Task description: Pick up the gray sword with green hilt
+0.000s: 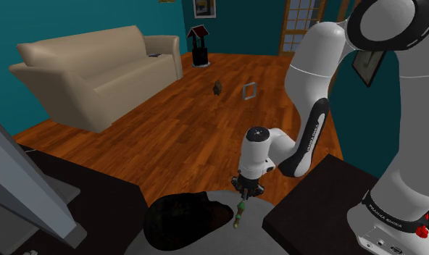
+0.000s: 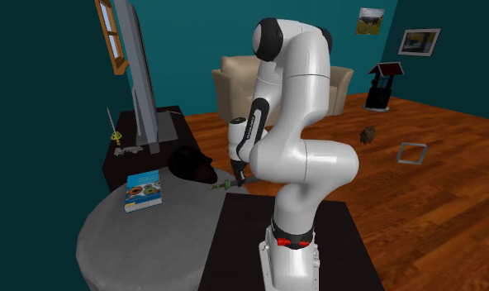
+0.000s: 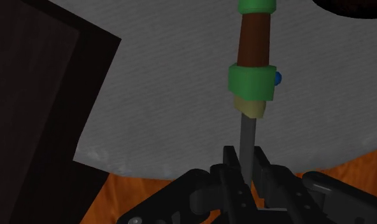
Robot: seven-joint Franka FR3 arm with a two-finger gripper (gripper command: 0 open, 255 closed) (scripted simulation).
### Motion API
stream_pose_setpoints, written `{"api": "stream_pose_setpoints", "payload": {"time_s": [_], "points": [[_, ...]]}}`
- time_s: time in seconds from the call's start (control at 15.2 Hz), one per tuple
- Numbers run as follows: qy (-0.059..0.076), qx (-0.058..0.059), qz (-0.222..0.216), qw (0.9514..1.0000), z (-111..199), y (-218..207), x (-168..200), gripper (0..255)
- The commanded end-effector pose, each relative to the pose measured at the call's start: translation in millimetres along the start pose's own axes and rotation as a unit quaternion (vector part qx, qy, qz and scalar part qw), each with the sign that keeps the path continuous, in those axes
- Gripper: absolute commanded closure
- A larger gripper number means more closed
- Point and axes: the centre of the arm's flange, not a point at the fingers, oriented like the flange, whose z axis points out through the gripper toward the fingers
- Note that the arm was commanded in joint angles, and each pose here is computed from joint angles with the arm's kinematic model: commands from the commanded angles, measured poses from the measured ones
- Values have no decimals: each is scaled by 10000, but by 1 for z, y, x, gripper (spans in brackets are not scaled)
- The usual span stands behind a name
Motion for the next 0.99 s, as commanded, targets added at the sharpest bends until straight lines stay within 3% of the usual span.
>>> {"api": "stream_pose_setpoints", "payload": {"time_s": [0.0, 0.92], "points": [[-3, 5, 5, 10000, -10, -2, 1, 255], [-3, 5, 5, 10000, -74, -6, 2, 255]]}}
